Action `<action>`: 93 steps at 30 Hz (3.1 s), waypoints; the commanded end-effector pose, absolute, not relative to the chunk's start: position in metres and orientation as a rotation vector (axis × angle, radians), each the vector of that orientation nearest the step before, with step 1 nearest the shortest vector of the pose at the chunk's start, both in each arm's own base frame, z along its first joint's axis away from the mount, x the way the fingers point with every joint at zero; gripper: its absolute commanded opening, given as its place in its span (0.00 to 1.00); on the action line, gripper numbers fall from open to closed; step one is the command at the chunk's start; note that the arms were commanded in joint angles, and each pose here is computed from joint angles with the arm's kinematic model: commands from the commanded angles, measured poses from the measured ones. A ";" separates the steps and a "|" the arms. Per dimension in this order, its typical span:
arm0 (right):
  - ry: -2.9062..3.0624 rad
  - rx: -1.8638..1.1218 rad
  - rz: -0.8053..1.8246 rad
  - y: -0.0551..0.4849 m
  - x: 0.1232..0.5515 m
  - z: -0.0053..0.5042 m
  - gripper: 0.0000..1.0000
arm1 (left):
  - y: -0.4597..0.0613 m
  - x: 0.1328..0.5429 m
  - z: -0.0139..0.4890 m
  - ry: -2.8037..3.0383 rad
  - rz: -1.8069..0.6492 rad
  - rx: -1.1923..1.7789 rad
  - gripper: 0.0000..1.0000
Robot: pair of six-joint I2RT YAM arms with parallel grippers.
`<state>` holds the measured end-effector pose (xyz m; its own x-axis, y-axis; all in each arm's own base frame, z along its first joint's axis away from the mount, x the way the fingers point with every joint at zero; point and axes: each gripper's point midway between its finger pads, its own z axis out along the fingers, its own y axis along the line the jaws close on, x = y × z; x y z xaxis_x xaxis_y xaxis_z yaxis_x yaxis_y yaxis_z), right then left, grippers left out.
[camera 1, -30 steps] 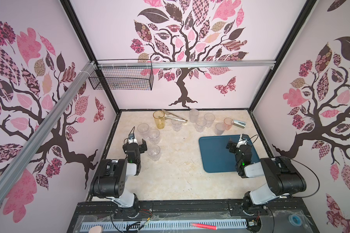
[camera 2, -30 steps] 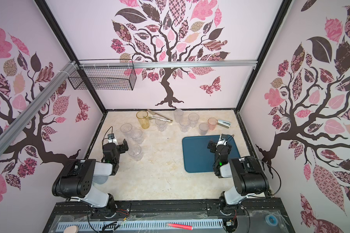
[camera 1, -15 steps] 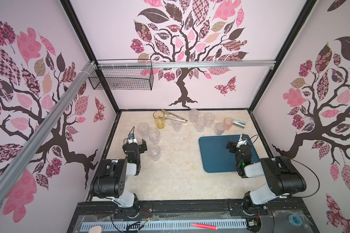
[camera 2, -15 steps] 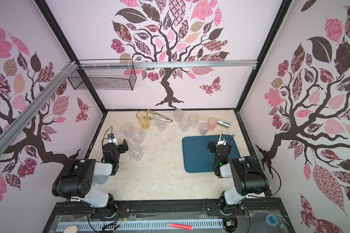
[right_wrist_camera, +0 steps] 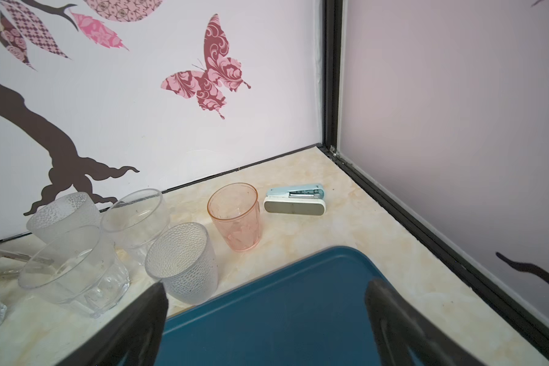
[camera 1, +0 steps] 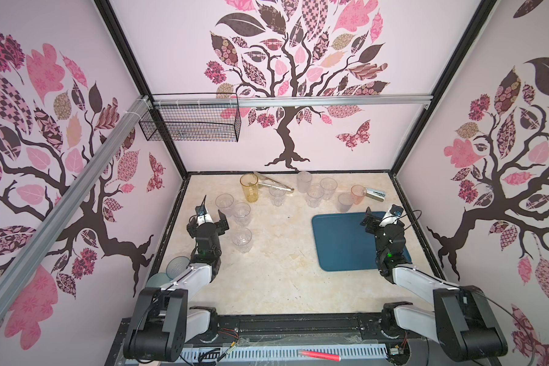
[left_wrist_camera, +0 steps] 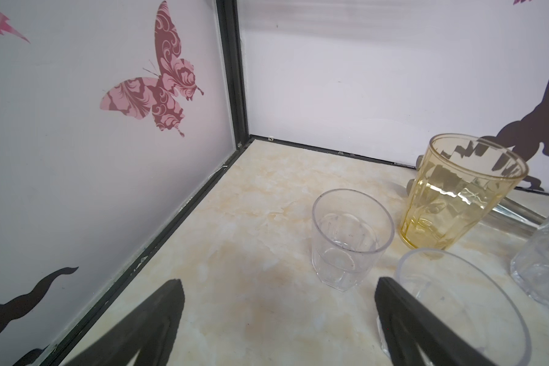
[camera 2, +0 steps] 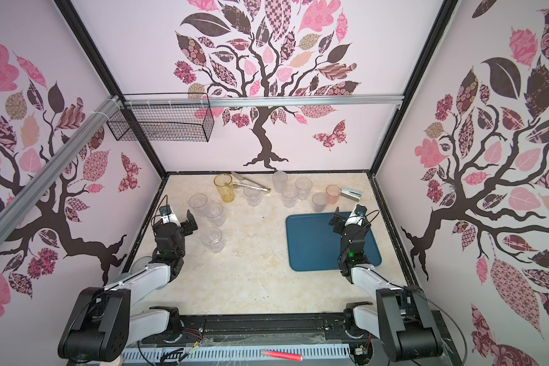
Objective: Place the glasses into the tray
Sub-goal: Move the tray to the center of the table.
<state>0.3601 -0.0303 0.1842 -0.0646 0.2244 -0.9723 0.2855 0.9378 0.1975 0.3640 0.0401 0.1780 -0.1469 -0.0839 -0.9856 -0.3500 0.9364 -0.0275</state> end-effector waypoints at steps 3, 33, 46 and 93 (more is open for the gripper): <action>1.769 0.578 -0.008 -0.034 0.353 0.184 1.00 | 0.040 0.345 0.177 1.744 0.239 -0.395 0.98; 2.725 0.246 0.690 0.195 0.301 0.073 0.88 | -0.020 0.305 0.275 2.126 -0.064 -0.286 0.87; 2.843 0.268 0.665 0.225 0.304 0.040 0.90 | -0.077 0.320 0.274 2.204 -0.261 -0.135 0.83; 2.468 0.843 0.381 0.007 0.334 0.100 0.97 | -0.273 0.321 0.206 2.376 -0.443 0.370 0.81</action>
<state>0.3456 0.0166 0.1024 -0.7163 0.5951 -0.3643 0.4382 0.7900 0.4288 0.3284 -0.2552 0.2225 -0.7130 0.1213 -0.6906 0.3464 0.9173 -0.1966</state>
